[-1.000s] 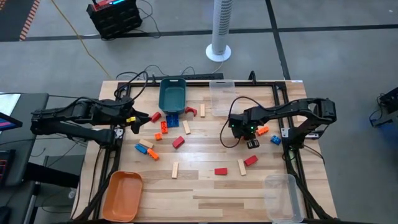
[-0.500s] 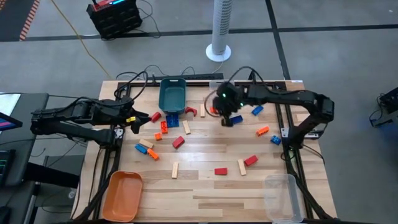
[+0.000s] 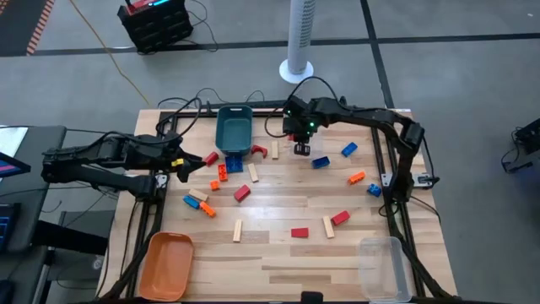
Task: Sort blocks
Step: Put the orange game piece into the top transparent bin
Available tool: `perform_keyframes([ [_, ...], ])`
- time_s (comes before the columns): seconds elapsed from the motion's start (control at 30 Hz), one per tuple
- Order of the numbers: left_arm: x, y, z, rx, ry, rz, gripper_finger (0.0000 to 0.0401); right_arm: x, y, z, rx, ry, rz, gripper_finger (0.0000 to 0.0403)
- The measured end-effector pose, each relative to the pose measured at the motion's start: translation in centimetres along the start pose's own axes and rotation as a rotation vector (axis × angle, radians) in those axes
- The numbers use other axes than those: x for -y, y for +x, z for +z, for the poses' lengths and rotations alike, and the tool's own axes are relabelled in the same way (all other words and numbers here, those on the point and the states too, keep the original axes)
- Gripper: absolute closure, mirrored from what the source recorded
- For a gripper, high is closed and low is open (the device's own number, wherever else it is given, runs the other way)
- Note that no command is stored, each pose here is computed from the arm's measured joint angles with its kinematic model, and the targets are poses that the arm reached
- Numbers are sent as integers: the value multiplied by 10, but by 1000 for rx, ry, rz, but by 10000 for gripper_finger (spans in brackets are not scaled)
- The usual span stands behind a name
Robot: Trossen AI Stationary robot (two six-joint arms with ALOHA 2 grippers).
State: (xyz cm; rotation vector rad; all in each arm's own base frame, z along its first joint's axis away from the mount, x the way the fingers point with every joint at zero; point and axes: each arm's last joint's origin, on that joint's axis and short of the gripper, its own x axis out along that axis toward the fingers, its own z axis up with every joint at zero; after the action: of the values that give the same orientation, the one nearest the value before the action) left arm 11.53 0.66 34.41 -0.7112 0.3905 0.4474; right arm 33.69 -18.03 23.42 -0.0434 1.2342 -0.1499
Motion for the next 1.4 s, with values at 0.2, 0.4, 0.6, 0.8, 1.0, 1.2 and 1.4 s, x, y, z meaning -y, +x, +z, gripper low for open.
perform_keyframes([
  [0.2,0,0,0,-1,12,0,243,7,20,-5,-54,9,30,344],
  [0.4,0,0,0,-1,22,2,243,14,47,-12,-128,16,65,329],
  [0.6,0,0,0,0,22,3,243,18,54,-20,-179,49,93,239],
  [0.8,0,0,0,0,26,4,243,28,25,-19,-133,97,51,173],
  [1.0,1,0,-1,-37,10,-31,243,21,-55,-37,14,155,29,177],
  [1.2,1,0,-2,-47,1,-41,243,-11,-87,-97,99,252,-6,197],
  [1.4,1,1,-1,-40,15,-31,243,-50,-90,-135,63,245,32,202],
])
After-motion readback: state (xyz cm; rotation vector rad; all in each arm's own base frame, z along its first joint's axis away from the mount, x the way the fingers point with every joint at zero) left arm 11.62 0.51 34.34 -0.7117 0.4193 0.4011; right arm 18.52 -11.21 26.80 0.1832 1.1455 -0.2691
